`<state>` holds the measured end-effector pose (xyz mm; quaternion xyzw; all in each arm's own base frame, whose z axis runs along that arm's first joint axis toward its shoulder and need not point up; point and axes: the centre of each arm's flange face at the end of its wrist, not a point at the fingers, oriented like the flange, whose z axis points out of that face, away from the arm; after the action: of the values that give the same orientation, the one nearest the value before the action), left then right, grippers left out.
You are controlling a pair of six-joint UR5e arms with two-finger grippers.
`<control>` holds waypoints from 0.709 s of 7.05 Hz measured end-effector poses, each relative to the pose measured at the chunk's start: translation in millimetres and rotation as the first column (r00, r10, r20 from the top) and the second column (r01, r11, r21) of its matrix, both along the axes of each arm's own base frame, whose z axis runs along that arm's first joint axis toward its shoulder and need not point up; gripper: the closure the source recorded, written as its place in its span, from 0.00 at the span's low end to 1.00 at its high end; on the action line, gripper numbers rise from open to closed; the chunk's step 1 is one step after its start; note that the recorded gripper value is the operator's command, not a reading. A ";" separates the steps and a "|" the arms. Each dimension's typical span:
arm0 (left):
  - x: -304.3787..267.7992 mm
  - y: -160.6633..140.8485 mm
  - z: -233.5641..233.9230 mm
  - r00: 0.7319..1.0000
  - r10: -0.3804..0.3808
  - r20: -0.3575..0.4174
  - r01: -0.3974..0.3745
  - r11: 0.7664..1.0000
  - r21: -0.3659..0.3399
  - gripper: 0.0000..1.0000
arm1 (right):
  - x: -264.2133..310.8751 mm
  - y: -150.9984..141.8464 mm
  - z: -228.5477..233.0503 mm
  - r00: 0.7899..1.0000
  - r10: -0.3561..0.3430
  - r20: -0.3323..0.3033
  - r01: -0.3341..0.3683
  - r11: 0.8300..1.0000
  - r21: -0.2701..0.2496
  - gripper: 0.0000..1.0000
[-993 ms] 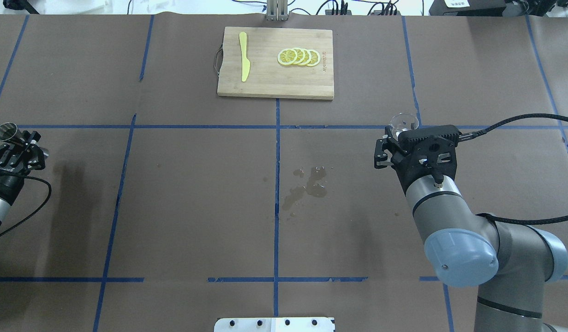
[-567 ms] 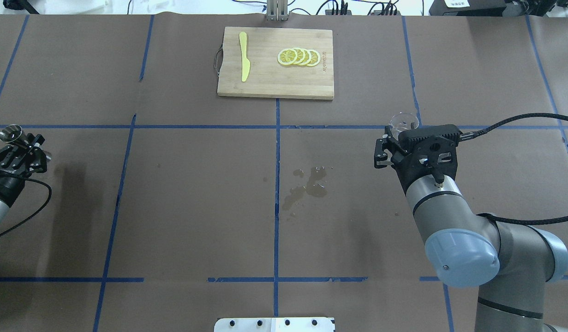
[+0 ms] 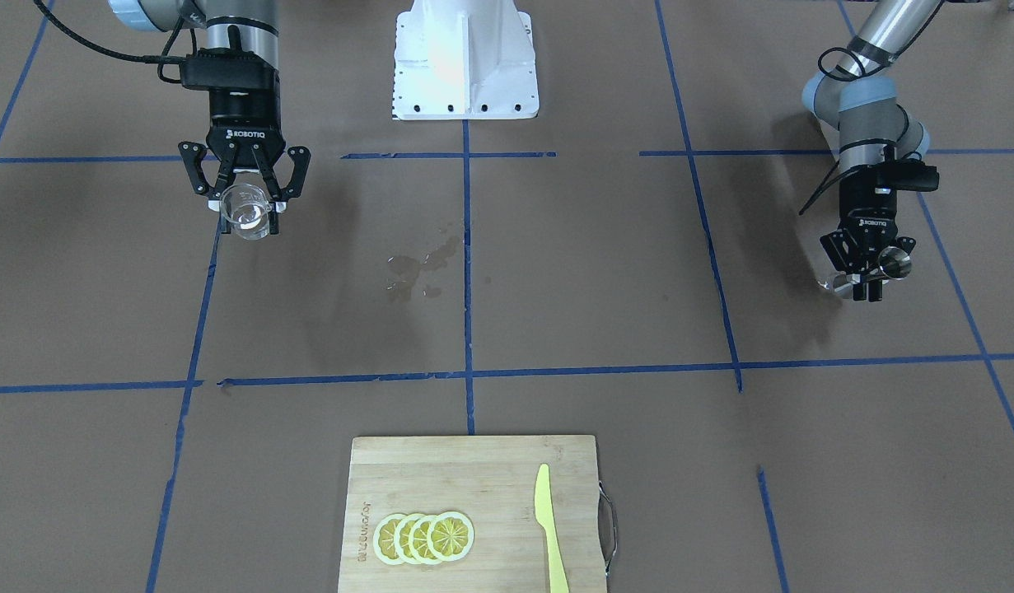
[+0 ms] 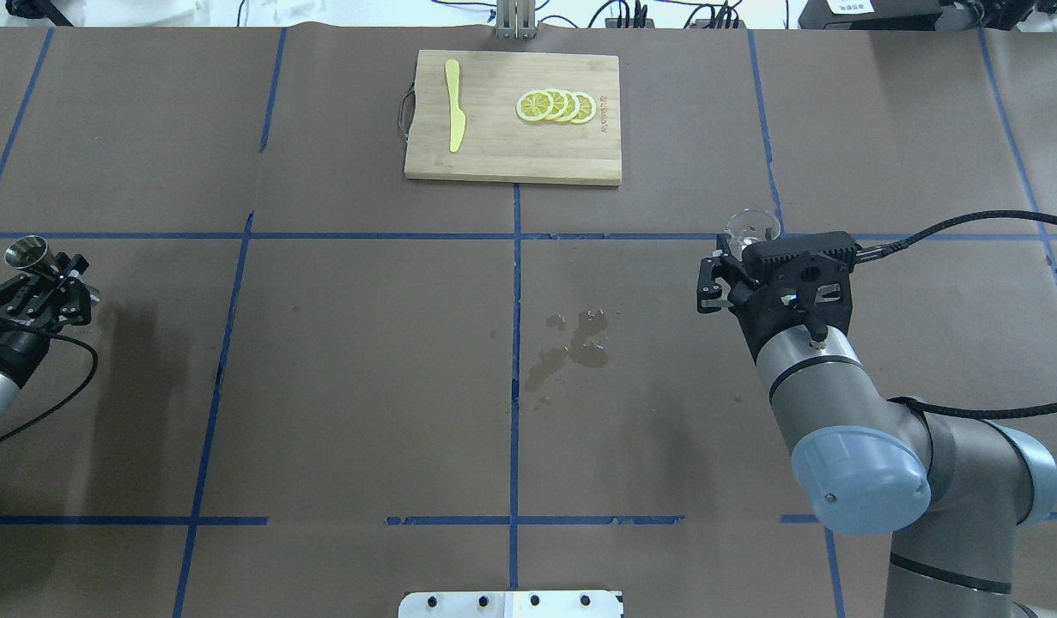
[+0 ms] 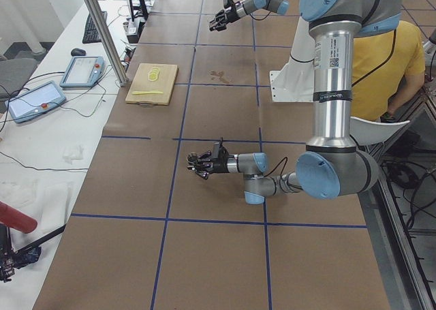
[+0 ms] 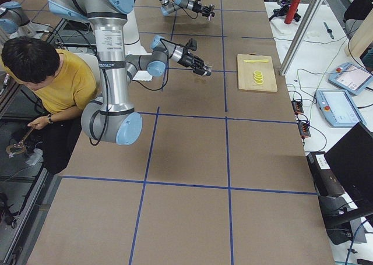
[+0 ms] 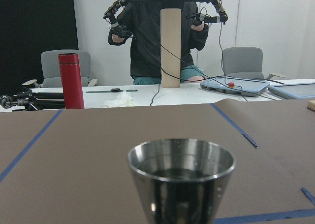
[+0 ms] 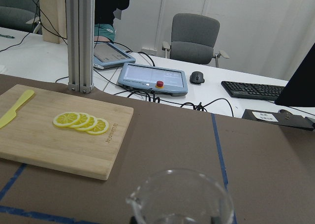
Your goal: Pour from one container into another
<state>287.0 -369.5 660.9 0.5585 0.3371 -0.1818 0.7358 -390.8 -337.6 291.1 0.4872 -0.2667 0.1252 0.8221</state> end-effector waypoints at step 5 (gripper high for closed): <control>2.3 2.4 2.9 1.000 0.013 0.004 -0.013 1.000 -0.006 0.86 | -0.1 0.0 -1.5 1.000 0.000 0.003 0.000 1.000 0.001 1.00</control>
<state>289.3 -367.1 663.8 0.5547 0.3386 -0.1769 0.7392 -390.9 -337.6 289.5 0.4874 -0.2681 0.1258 0.8214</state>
